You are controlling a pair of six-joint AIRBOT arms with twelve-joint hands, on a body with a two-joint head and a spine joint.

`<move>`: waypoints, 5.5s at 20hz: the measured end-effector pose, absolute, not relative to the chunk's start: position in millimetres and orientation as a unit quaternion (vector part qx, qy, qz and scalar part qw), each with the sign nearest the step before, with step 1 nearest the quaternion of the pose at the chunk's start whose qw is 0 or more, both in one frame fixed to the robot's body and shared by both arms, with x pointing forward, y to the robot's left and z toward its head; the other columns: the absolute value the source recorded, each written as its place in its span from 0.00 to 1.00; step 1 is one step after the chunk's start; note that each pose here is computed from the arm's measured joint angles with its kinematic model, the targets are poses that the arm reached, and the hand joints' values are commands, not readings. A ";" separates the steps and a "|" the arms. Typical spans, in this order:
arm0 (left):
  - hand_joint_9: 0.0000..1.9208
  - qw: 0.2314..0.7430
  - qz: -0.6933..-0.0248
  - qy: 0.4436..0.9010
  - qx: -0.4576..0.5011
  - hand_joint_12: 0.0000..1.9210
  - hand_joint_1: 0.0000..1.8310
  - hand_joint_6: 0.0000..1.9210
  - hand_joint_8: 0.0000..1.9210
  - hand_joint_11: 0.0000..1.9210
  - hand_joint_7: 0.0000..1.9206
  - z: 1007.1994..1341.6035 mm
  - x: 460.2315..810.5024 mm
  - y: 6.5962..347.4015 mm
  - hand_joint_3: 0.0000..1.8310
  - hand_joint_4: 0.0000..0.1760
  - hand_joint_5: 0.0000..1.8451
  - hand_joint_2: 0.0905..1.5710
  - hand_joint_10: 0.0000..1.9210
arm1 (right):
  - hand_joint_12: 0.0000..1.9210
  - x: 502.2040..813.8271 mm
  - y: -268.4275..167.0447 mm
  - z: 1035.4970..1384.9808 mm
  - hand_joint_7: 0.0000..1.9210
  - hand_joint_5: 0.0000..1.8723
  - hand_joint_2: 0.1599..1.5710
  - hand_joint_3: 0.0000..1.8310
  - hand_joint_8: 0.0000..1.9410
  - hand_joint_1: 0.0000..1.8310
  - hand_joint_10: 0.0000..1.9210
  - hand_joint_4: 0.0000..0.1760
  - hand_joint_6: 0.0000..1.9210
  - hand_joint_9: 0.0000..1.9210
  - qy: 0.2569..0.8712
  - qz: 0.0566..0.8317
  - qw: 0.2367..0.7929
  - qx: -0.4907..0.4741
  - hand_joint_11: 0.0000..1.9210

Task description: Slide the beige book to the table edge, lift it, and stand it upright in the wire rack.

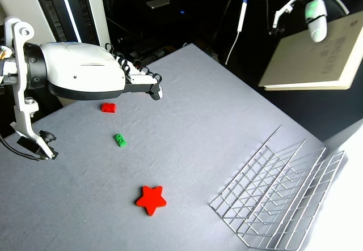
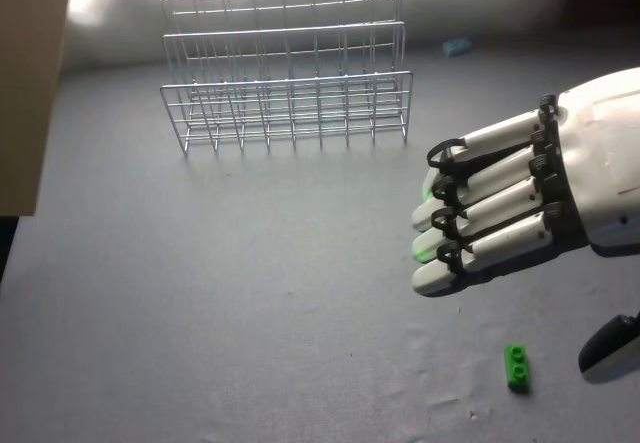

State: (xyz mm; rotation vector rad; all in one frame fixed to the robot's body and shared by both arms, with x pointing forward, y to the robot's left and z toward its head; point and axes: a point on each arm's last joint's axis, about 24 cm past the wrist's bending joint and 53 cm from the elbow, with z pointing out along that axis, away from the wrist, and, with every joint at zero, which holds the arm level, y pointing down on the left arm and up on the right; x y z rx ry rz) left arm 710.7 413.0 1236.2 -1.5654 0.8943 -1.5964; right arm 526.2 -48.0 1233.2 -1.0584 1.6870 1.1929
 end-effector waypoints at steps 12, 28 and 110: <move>0.39 0.388 -0.732 0.314 -0.463 0.77 0.73 0.62 0.75 0.37 0.37 1310.5 716.6 379.0 0.00 0.00 0.41 0.76 0.78 | 0.43 521.7 -44.2 1231.1 0.16 0.16 0.72 0.00 0.00 0.14 0.00 0.00 0.00 0.15 0.666 0.474 0.394 -0.420 0.00; 0.39 0.417 -0.769 0.314 -0.369 0.77 0.73 0.62 0.75 0.36 0.37 1332.4 725.6 306.2 0.00 0.00 0.41 0.77 0.79 | 0.42 520.8 -44.6 1228.3 0.16 0.16 0.71 0.00 0.00 0.17 0.00 0.00 0.00 0.15 0.668 0.473 0.391 -0.420 0.00; 0.39 0.326 -0.844 0.247 -0.347 0.78 0.73 0.63 0.72 0.32 0.38 1294.1 773.6 151.3 0.00 0.00 0.41 0.76 0.77 | 0.41 521.0 -52.8 1236.7 0.16 0.16 0.72 0.00 0.00 0.15 0.00 0.00 0.00 0.15 0.661 0.474 0.407 -0.416 0.00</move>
